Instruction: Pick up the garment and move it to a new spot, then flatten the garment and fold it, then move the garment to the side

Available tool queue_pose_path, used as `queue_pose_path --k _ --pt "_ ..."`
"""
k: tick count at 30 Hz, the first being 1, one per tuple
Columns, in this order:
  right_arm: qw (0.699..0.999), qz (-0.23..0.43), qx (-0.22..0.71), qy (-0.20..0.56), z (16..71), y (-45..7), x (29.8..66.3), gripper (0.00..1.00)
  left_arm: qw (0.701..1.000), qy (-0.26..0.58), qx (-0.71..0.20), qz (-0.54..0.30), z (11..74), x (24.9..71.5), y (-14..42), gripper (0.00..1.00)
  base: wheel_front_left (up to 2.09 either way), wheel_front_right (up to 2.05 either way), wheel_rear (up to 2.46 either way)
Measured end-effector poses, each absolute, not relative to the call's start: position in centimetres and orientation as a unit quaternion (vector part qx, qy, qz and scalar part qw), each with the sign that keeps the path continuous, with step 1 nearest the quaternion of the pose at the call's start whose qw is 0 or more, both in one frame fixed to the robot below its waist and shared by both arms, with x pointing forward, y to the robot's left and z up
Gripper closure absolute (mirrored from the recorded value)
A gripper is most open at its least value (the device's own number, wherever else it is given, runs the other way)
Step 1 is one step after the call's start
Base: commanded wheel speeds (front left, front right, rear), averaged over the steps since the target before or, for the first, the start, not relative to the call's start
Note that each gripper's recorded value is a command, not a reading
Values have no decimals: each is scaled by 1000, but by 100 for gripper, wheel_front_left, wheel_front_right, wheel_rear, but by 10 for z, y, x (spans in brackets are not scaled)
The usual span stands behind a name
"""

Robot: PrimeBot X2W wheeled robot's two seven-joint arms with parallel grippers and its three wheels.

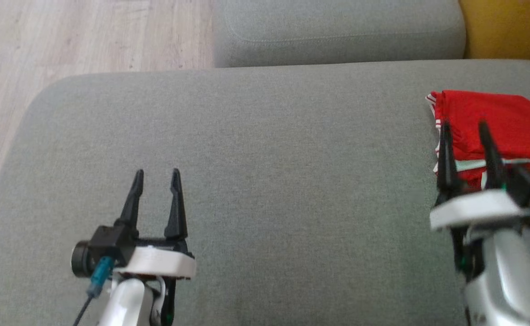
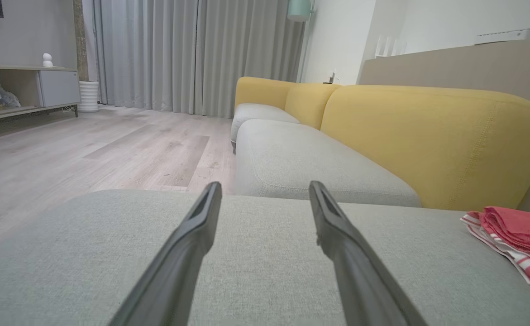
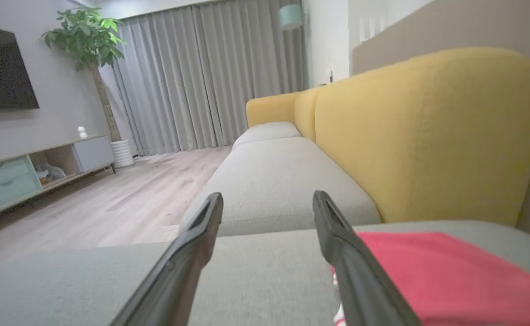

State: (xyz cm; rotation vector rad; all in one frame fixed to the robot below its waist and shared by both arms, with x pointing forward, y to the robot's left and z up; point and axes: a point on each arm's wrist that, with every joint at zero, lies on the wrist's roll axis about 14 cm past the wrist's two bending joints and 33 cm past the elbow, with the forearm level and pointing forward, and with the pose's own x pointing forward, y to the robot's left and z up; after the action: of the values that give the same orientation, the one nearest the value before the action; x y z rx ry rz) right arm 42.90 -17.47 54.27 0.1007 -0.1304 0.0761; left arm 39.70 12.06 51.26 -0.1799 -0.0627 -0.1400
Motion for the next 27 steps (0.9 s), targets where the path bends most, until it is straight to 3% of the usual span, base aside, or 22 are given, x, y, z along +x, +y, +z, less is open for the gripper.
queue_pose_path --k 8,27 --pt "994 56 93 -13 496 -157 394 0 993 -24 -86 -72 507 386 119 0 0 0 0" --pt "993 58 95 -25 504 -156 391 0 993 -25 -99 -51 508 388 125 0 0 0 0"
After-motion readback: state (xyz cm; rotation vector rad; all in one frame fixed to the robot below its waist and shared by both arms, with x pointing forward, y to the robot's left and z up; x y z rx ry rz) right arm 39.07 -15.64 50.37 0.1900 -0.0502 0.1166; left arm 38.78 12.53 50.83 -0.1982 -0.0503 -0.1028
